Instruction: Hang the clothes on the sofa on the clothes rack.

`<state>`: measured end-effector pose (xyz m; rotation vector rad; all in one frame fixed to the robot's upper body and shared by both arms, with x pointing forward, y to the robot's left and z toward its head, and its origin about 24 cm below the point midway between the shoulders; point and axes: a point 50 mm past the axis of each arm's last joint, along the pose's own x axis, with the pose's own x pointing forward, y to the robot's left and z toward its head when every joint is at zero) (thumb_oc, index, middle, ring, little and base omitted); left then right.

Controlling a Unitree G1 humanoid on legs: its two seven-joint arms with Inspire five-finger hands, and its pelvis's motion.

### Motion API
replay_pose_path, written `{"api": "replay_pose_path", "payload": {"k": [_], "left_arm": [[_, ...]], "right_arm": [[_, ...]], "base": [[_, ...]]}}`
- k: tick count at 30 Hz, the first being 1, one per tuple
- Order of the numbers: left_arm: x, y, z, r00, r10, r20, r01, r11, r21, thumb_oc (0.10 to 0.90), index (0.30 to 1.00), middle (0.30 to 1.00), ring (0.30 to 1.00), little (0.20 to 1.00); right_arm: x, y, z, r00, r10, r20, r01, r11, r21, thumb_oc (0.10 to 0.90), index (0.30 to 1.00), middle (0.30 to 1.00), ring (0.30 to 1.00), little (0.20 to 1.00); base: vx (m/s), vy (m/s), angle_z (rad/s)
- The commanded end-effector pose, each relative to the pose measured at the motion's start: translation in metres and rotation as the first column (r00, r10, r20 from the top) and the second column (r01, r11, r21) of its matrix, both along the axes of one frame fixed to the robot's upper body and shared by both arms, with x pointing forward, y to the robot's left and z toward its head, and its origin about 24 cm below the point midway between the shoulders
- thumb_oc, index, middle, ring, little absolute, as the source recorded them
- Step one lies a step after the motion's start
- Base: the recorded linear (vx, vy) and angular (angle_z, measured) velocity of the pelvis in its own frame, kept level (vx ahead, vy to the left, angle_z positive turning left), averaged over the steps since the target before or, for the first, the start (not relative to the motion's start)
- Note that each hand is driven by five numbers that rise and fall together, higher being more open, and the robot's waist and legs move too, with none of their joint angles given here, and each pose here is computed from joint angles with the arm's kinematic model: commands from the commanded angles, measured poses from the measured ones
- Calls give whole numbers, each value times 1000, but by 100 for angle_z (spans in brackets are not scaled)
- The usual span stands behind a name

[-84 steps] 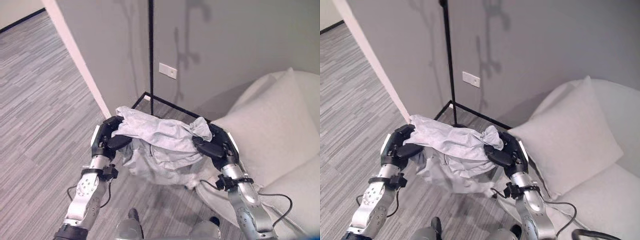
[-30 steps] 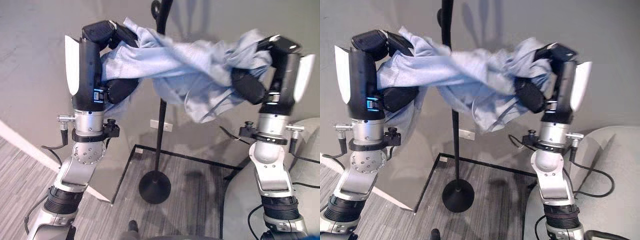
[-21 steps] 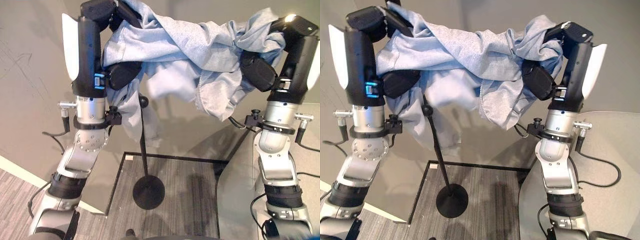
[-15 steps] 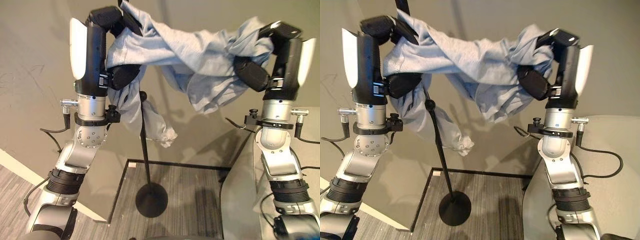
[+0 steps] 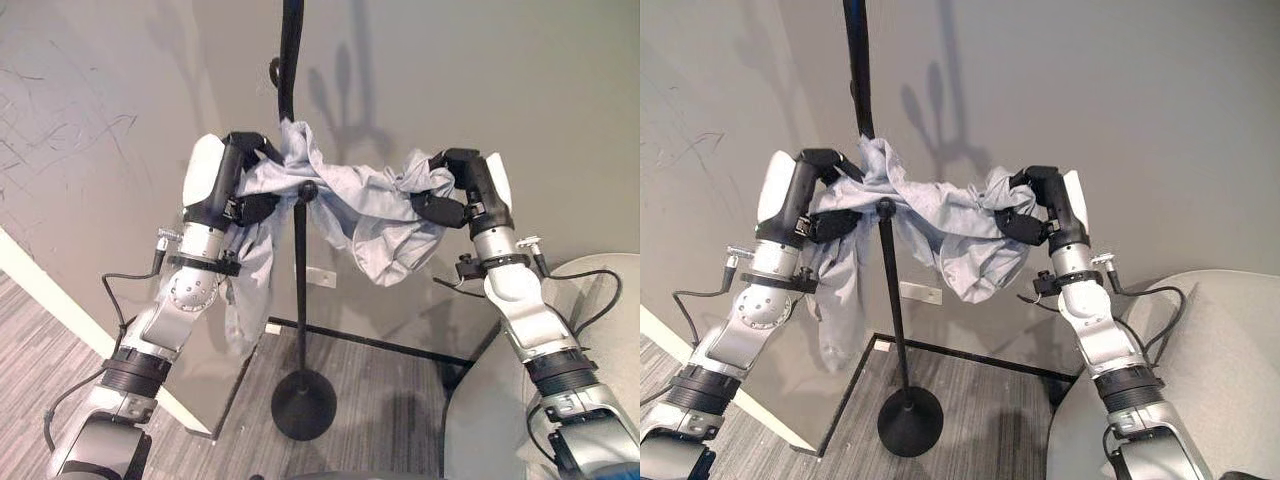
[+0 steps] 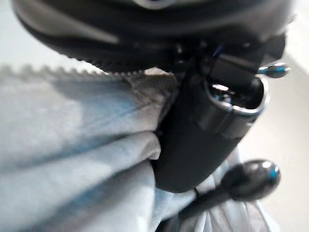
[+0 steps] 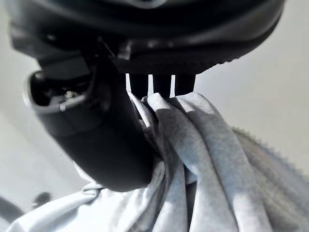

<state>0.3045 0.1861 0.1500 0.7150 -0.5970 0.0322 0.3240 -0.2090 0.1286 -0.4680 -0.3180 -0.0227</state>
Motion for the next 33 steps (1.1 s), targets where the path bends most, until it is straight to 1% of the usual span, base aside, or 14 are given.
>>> {"api": "replay_pose_path", "payload": {"k": [1,2,6,7,10,11,14,15,18,26,27,28,29,33], "left_arm": [[8,64,32,969,241,47,-230,958,-169,467,401,401,401,401],[7,62,24,973,231,19,-223,956,-189,502,453,453,453,453],[6,62,23,973,230,15,-223,956,-188,502,453,453,453,453],[2,47,-9,983,153,-103,-175,951,-253,800,900,900,900,900],[-8,25,-52,969,30,-244,-144,874,-464,800,900,900,900,900],[-12,14,-75,944,-33,-327,-169,804,-571,800,900,900,900,900],[-13,7,-88,924,-53,-380,-205,769,-606,800,900,900,900,900],[-15,-8,-102,890,-106,-443,-231,733,-639,800,900,900,900,900],[-21,-13,-119,851,-123,-510,-282,712,-643,800,900,900,900,900],[-39,-4,-148,782,-70,-619,-410,689,-597,800,900,900,900,900],[-41,-1,-151,775,-60,-629,-428,683,-592,800,900,900,900,900],[-43,0,-154,767,-52,-640,-442,679,-585,800,900,900,900,900],[-44,2,-155,763,-39,-645,-454,677,-578,800,900,900,900,900],[-48,7,-154,769,-18,-639,-465,671,-578,800,900,900,900,900]], "right_arm": [[-2,-65,15,969,-247,7,247,969,-12,400,300,300,300,300],[-5,-61,5,972,-235,-24,235,972,-5,400,300,300,300,300],[-6,-61,4,972,-235,-27,235,972,-6,400,300,300,300,300],[-17,-46,-35,971,-193,-143,199,980,25,400,300,300,300,300],[-28,-20,-69,961,-117,-249,144,985,95,400,300,300,300,300],[-31,-9,-77,959,-81,-271,121,984,133,400,300,300,300,300],[-33,-3,-81,958,-66,-280,111,982,150,400,300,300,300,300],[-34,7,-82,958,-41,-285,92,982,168,400,300,300,300,300],[-37,16,-82,961,-15,-277,77,974,214,400,300,300,300,300],[-43,30,-79,967,33,-253,51,947,317,400,300,300,300,300],[-44,30,-80,966,35,-256,50,947,317,466,399,399,399,399],[-44,31,-80,966,33,-257,50,948,313,587,580,580,580,580],[-45,31,-80,966,30,-258,53,951,306,800,900,900,900,900],[-47,29,-81,966,15,-260,64,954,293,800,900,900,900,900]], "base": [[2,6,6],[2,2,5],[-8,-1,3],[0,0,0],[2,-21,-2],[0,0,0],[-7,-11,2],[0,0,0],[0,0,0],[0,0,0],[0,0,0],[0,0,0],[0,0,0],[0,0,0]]}}
